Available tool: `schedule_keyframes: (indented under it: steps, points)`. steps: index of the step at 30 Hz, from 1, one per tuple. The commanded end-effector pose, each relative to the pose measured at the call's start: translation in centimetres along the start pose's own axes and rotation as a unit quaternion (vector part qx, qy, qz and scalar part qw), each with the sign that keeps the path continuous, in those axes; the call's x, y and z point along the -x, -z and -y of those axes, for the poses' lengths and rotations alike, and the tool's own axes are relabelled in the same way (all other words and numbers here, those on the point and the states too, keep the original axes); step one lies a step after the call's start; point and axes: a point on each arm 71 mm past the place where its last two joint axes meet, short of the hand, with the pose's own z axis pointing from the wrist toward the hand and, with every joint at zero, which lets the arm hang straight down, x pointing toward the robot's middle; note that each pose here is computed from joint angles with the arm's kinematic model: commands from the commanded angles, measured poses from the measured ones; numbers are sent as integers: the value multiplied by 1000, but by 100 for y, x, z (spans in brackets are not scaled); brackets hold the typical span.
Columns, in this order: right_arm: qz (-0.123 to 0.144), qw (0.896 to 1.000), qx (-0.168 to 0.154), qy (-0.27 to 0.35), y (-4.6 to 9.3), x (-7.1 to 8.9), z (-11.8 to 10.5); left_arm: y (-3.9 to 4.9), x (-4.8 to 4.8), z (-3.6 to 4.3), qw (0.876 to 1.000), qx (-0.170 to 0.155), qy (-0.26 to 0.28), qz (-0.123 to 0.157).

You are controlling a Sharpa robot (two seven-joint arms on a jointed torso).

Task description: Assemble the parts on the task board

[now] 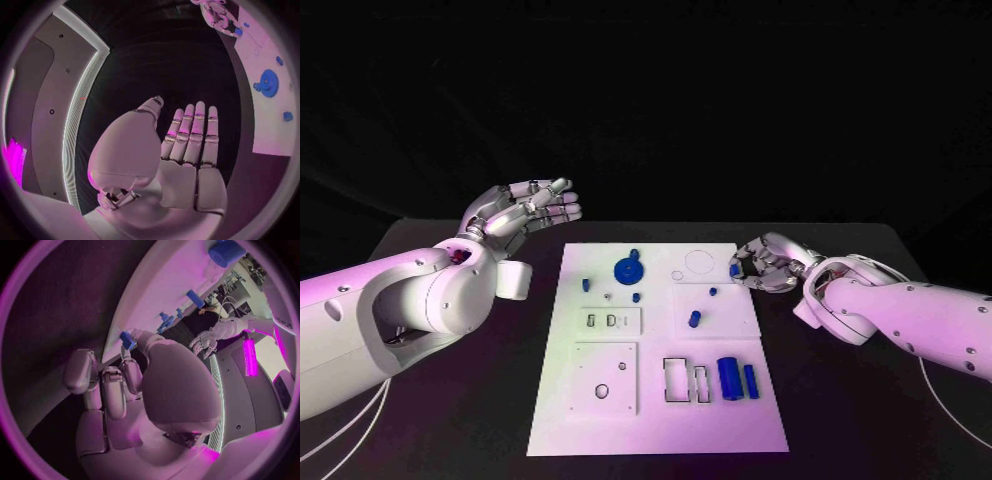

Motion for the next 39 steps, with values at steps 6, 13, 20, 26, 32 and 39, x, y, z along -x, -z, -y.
schedule_keyframes:
  steps: [6, 13, 20, 26, 32, 39]
  points:
    - [8, 1000, -2, 2, -10, 1, -1, -4, -30, 7, 1000, -3, 6, -11]
    - [19, 1000, 1, 11, -23, 5, -21, -1, -23, 7, 1000, -2, 5, -10]
    - [46, 999, 6, 19, -17, 23, -75, 3, -15, 8, 1000, -2, 5, -10]
    - [57, 998, 17, 13, 33, 40, -245, 13, 16, 3, 1000, 0, 4, -7]
    - [50, 998, 29, 7, 55, -12, -534, 14, 26, -3, 1000, 1, 4, -6]
    - [24, 998, 61, 9, 61, -218, -990, 8, 23, -14, 1000, 2, 4, -7]
